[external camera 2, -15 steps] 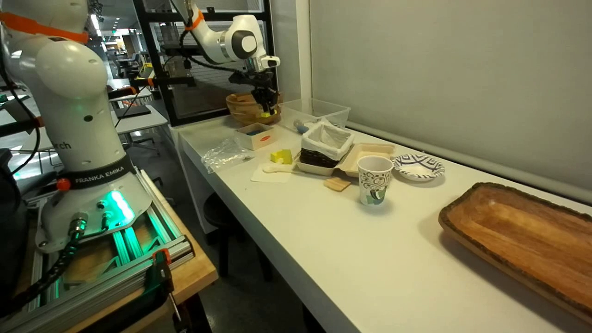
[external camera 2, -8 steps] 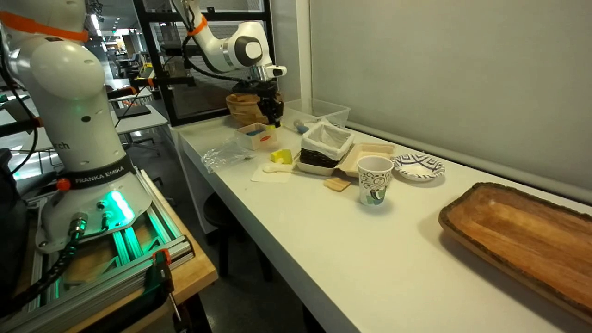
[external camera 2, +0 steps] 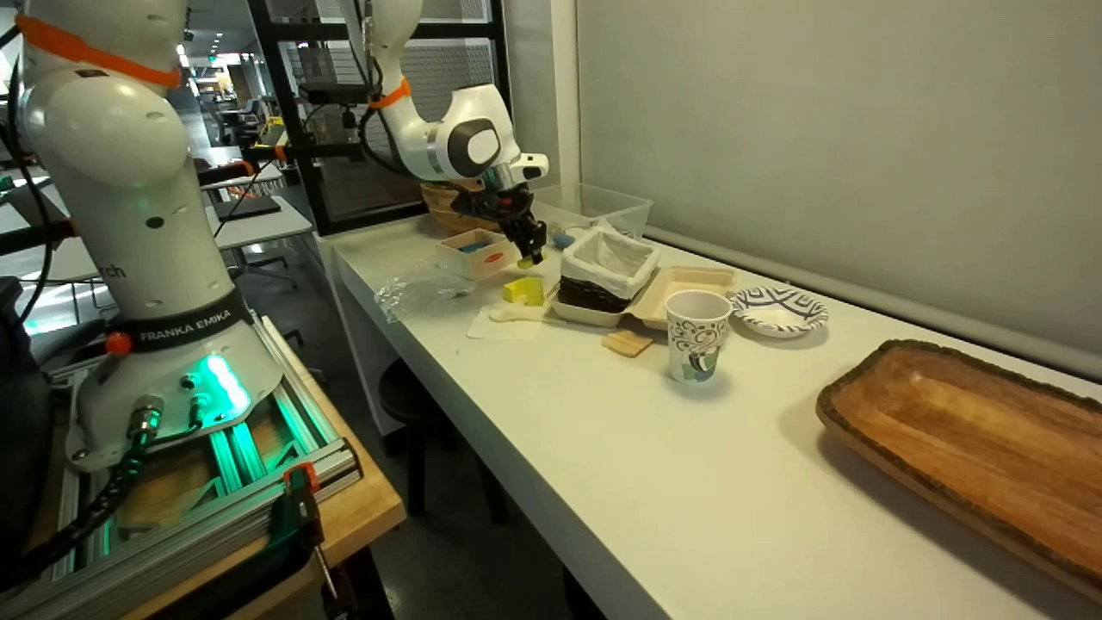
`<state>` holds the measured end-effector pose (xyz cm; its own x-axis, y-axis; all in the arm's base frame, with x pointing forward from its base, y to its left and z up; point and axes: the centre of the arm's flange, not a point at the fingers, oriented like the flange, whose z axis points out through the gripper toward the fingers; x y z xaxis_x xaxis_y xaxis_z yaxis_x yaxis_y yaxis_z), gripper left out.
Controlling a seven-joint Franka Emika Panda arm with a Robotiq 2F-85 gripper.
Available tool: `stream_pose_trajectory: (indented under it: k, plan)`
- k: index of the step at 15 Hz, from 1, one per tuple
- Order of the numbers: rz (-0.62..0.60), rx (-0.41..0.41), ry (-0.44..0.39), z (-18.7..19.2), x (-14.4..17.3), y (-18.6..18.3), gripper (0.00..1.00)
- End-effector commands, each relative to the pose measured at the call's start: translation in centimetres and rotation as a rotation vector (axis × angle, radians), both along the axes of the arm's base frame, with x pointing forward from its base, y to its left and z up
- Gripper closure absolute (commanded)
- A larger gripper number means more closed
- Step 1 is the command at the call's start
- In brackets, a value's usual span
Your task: Take one yellow block and white block out of the box on the left and put them on the countertop.
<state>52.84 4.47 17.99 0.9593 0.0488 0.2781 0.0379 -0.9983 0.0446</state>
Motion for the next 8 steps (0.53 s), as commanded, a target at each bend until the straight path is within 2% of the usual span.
stream_pose_trajectory:
  k: [1, 2, 3, 4, 8]
  plan:
    - [0.004, 0.059, -0.041, -2.7, 1.0, 0.6, 0.92]
    - [0.003, 0.071, -0.040, -3.1, 1.0, 0.8, 0.92]
    - [0.001, 0.076, -0.035, -3.4, 1.1, 1.0, 0.58]
    - [0.002, 0.078, -0.028, -3.6, 1.1, 1.3, 0.40]
    - [-0.018, 0.090, 0.015, -0.7, 0.7, 4.1, 0.12]
